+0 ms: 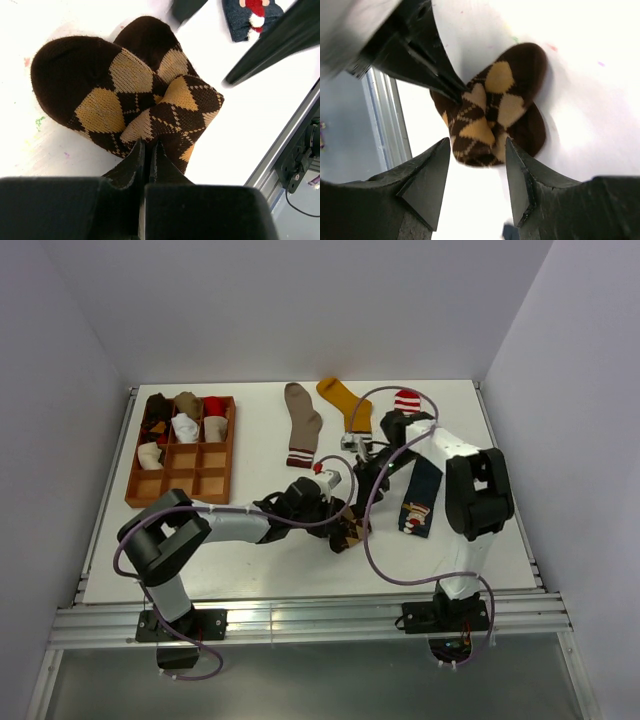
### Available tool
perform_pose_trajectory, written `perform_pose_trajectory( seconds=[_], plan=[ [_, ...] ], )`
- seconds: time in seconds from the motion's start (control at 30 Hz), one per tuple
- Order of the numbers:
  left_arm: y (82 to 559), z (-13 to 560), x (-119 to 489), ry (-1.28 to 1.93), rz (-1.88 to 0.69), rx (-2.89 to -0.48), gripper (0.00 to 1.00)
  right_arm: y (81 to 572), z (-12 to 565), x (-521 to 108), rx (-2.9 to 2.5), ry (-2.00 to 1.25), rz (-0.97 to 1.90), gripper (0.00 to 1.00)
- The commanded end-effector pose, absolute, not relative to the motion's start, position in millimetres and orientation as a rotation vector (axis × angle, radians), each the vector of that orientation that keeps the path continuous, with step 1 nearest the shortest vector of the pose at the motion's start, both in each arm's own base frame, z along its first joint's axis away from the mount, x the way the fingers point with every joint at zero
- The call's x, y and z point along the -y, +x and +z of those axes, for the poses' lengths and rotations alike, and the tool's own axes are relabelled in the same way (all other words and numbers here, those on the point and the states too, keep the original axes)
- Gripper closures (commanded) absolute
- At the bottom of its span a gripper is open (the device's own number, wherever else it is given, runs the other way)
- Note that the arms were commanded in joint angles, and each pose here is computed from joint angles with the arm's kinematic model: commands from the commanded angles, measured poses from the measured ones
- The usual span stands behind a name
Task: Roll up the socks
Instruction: Roll the sock at the center of the board.
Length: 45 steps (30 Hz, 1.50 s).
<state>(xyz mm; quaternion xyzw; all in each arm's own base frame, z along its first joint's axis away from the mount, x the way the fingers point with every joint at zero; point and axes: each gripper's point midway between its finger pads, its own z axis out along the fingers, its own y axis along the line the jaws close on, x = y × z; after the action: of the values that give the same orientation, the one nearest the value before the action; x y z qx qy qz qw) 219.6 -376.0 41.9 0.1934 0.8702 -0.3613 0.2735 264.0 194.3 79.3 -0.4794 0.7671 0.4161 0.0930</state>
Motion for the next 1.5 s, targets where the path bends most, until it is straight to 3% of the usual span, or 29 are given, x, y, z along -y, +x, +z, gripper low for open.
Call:
perform_pose_trajectory(
  seconds=[0.0, 0.4, 1.03, 1.47],
  plan=[
    [209, 8, 356, 0.542, -0.824, -2.491, 1.0, 273, 111, -186, -2.13, -1.401, 1.182, 0.44],
    [210, 8, 354, 0.549, -0.866, -2.593, 1.0, 259, 101, -147, -1.891, -1.431, 0.745, 0.45],
    [221, 8, 352, 0.641, -0.888, -2.767, 1.0, 232, 69, -163, -1.344, -1.749, 0.108, 0.37],
    [223, 1, 358, 0.703, -0.92, -2.812, 1.0, 229, 73, -179, -1.225, -1.802, 0.035, 0.37]
  ],
)
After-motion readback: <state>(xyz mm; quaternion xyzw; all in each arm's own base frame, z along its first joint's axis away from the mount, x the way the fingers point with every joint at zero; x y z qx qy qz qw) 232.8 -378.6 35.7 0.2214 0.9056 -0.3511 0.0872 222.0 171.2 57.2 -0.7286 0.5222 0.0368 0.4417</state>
